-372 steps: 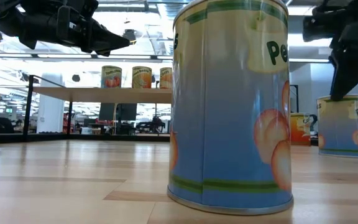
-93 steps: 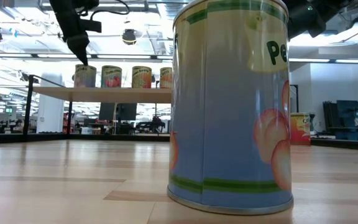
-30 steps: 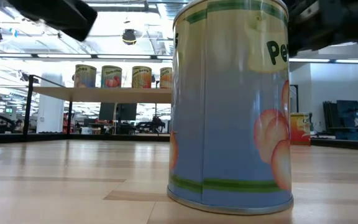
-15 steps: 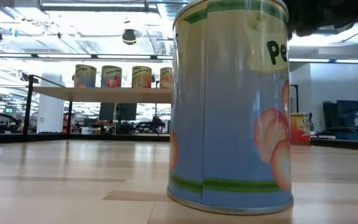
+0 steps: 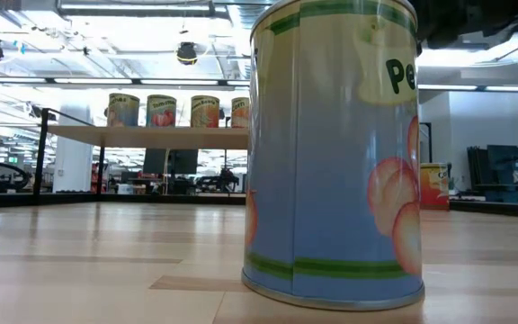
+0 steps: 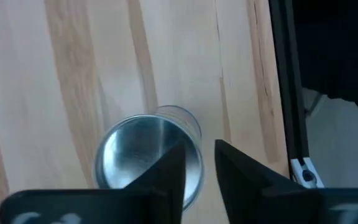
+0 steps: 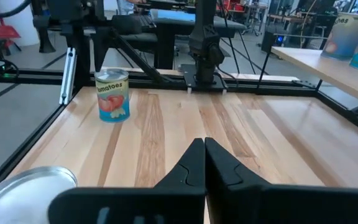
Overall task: Pick and place cans onto a shelf
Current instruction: Put the canned tomatoes on the shelf aligned with the other canned tomatoes
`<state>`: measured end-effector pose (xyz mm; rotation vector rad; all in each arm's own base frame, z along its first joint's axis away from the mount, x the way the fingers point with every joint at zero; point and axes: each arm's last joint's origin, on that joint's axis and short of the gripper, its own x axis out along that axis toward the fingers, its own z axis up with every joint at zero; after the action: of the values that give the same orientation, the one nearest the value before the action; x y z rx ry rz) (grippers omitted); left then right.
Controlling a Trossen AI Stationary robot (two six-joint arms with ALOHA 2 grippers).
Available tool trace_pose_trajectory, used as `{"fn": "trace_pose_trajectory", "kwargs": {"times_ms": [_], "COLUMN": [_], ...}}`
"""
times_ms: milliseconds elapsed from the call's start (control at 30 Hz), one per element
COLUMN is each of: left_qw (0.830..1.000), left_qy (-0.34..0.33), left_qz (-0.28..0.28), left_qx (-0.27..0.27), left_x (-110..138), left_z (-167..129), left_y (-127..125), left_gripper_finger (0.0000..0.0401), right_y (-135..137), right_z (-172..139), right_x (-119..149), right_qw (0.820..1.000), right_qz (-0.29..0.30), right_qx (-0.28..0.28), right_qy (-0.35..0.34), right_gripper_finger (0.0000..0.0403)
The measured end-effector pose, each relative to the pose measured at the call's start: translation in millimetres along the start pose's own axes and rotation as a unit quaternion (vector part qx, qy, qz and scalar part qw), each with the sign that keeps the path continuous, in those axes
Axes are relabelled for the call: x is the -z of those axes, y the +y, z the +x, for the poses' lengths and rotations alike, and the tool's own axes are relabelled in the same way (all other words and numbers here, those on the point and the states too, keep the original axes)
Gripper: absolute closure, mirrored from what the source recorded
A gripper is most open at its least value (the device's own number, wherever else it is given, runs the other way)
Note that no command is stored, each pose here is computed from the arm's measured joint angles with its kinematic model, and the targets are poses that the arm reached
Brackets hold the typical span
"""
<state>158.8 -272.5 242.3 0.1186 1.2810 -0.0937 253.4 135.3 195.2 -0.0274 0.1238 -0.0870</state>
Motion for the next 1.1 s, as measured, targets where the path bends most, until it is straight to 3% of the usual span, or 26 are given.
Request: {"fn": "trace_pose_trajectory", "kwargs": {"times_ms": [167, 333, 733, 867, 1100], "left_qw": [1.0, 0.999, 0.998, 0.999, 0.998], "left_qy": [0.008, 0.017, 0.023, 0.02, -0.018], "left_qz": [-0.002, -0.032, -0.036, -0.027, -0.046], "left_qx": [-0.011, -0.025, -0.035, -0.042, -0.032], "left_x": [0, -2, -4, -4, -13], "left_z": [3, 4, 18, 18, -3], "left_y": [1, 6, 0, 1, 21], "left_gripper_finger": [0.0283, 0.0277, 0.0332, 0.0377, 0.04], "right_y": [0, 0, 0, -1, -2], "right_z": [0, 0, 0, 0, 1], "right_x": [0, 0, 0, 0, 0], "right_qw": [1.0, 1.0, 1.0, 1.0, 1.0], "right_qz": [-0.002, -0.006, -0.017, -0.021, -0.023], "right_qx": [0.0, 0.0, 0.0, 0.001, 0.004], "right_qy": [0.001, 0.001, 0.0, 0.0, 0.0], "right_gripper_finger": [0.0392, 0.0392, 0.0392, 0.0392, 0.0392]}}
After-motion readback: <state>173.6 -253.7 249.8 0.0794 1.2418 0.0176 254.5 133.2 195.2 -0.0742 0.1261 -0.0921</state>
